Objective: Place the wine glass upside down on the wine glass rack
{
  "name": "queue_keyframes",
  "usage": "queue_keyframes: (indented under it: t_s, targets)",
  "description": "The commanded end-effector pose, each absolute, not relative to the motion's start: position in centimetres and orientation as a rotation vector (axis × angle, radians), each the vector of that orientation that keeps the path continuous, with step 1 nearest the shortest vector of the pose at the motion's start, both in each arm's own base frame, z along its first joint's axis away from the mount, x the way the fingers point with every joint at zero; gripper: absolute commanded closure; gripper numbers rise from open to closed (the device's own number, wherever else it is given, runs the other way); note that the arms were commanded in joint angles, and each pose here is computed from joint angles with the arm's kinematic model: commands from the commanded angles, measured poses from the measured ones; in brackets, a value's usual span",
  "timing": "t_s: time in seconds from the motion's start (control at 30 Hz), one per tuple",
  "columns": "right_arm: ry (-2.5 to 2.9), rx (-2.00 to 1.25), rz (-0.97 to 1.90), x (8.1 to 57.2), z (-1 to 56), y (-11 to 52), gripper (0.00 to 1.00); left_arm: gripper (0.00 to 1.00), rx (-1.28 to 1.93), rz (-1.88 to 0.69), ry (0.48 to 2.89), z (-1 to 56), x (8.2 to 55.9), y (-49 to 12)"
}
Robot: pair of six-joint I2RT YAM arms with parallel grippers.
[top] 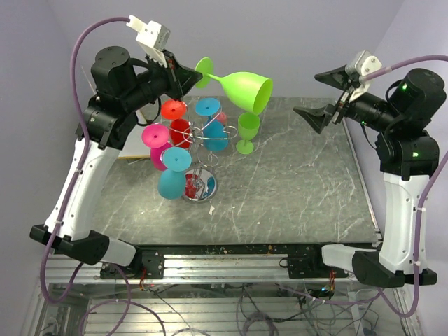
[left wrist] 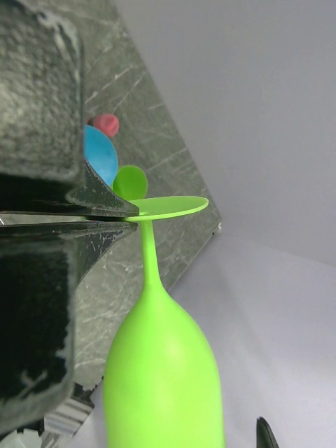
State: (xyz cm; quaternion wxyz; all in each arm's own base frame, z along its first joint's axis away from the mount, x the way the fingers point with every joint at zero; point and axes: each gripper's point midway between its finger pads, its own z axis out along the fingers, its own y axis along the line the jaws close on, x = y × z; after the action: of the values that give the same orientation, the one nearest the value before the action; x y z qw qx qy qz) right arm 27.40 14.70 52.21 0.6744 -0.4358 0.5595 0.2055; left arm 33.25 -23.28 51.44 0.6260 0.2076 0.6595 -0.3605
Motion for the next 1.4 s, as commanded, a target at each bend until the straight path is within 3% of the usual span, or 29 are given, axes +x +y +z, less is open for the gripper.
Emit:
queue_keyframes:
  t_s: [0.0, 0.2, 0.47, 0.7, 1.07, 1.37]
  targets:
    - [1.276, -0.995, 0.42, 26.9, 51.7, 13.6, 0.07, 0.93, 0.506, -0.685, 1.442, 53.5, 32.3, -21.1]
    - [1.367, -1.01, 0.399, 27.6, 48.1, 12.4, 0.01, 0.93, 0.574, -0.609, 1.414, 53.7, 30.3, -20.3]
    - [1.522, -0.943, 0.32, 28.9, 43.3, 9.6, 0.0, 0.93, 0.721, -0.396, 1.378, 53.1, 29.5, -20.6]
    - [1.625, -0.807, 0.428, 29.3, 40.3, 7.8, 0.0, 0.93, 0.862, -0.262, 1.313, 53.1, 29.3, -23.2]
    - [1.774, -0.716, 0.368, 30.4, 35.8, 5.8, 0.01, 0.93, 1.099, -0.019, 1.196, 51.4, 29.7, -28.7]
    - [1.746, -0.653, 0.345, 29.7, 35.9, 3.9, 0.01, 0.93, 1.274, 0.078, 1.177, 47.4, 30.5, -32.1]
